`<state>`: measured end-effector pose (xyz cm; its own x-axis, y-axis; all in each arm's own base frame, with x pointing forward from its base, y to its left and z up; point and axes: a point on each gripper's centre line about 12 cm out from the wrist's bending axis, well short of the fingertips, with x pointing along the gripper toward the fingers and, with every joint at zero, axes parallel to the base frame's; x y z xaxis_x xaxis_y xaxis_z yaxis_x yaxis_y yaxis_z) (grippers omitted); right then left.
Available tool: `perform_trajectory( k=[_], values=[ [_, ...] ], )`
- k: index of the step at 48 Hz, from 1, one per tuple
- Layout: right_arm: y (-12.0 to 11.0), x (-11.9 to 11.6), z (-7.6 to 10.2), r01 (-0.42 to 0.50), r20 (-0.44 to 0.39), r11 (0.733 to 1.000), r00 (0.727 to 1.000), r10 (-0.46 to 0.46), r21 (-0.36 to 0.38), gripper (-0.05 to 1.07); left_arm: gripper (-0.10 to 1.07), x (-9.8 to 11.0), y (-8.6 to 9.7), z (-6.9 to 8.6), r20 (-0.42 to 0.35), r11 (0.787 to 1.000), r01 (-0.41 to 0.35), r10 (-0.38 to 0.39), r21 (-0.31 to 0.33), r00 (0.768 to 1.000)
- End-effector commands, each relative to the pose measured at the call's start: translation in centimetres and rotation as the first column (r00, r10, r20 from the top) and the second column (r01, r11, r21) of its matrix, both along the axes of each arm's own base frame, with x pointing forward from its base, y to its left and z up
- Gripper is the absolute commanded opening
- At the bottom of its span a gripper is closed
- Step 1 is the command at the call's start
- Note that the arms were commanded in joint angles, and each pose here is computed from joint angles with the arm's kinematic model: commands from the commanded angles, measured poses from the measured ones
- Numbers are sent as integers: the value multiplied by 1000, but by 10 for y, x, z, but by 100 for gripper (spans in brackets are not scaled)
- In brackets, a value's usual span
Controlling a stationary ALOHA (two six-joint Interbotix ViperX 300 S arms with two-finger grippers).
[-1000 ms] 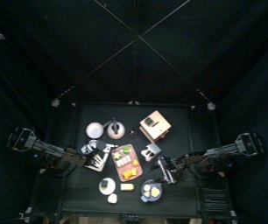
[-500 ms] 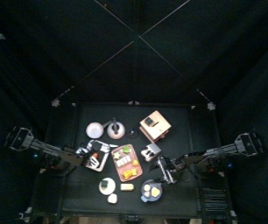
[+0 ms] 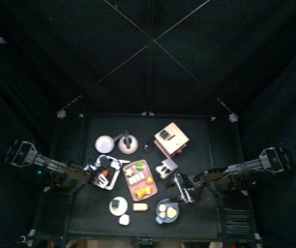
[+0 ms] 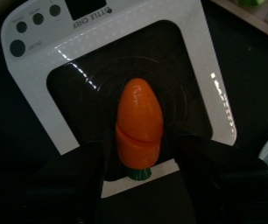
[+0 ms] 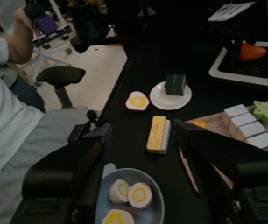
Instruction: Grab carrot
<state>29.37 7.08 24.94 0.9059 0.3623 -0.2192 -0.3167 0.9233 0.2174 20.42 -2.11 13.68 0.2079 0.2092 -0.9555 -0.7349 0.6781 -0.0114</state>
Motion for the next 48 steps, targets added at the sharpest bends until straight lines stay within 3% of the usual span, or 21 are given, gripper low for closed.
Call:
perform_trajectory(
  k=[1,22,32,48],
  values=[
    [0,2,9,1,29,1000,1000,-1,7,92,86,3,0,4,20,1000,-2,2,-3,1000],
    [0,2,9,1,27,1000,1000,-1,9,92,65,6,1,7,32,1000,-3,3,-3,999],
    [0,2,9,1,27,1000,1000,-1,9,92,64,7,0,19,88,1000,13,-13,-1,996],
    [0,2,9,1,27,1000,1000,-1,9,92,64,7,-1,19,117,1000,24,-23,-13,993]
  ],
)
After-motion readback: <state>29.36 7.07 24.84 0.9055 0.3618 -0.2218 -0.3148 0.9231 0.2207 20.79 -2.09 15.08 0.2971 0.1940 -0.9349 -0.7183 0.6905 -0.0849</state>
